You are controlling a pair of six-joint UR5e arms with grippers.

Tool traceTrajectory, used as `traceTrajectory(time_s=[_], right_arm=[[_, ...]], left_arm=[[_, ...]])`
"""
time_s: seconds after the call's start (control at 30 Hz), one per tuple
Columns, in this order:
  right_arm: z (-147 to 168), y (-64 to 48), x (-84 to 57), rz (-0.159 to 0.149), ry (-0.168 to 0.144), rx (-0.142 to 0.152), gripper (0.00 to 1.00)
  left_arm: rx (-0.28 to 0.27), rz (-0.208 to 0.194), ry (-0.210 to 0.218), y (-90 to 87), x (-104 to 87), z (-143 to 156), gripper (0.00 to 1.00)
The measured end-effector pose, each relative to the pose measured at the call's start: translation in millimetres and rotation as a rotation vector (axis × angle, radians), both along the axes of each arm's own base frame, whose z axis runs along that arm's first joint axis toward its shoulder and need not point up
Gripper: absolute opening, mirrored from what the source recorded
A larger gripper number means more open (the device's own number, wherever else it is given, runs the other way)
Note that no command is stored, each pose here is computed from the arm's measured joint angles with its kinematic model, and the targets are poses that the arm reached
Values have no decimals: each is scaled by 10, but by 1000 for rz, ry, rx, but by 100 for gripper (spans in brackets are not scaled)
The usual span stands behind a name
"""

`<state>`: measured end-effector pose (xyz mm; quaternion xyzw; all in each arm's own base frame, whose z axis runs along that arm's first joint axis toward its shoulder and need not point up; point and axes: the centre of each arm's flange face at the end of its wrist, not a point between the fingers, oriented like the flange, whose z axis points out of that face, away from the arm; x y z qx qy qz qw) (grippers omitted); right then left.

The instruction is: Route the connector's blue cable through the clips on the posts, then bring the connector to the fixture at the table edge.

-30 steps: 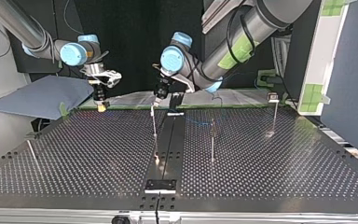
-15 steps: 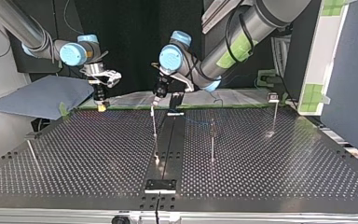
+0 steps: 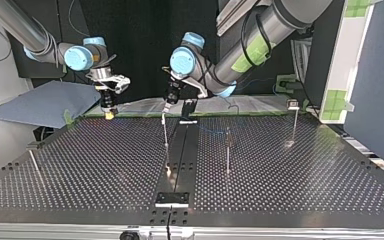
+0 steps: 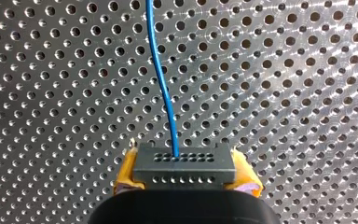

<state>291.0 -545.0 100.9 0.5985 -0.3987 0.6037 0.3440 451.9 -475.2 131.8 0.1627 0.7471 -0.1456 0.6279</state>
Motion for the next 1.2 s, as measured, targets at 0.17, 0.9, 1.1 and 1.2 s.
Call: traceTrajectory(time_s=[0.17,0.9,1.1,1.2], right_arm=[[-9,4,1,0,-1,4,7],[-37,-1,-15,-3,-2,10,7],[-45,-3,-22,-4,-3,12,7],[-46,-4,-24,-4,-3,13,7]], left_arm=[[-16,31,-18,74,-27,91,100],[-190,193,-139,470,-375,650,100],[-275,170,-158,536,-504,797,100],[-317,144,-166,560,-574,868,100]])
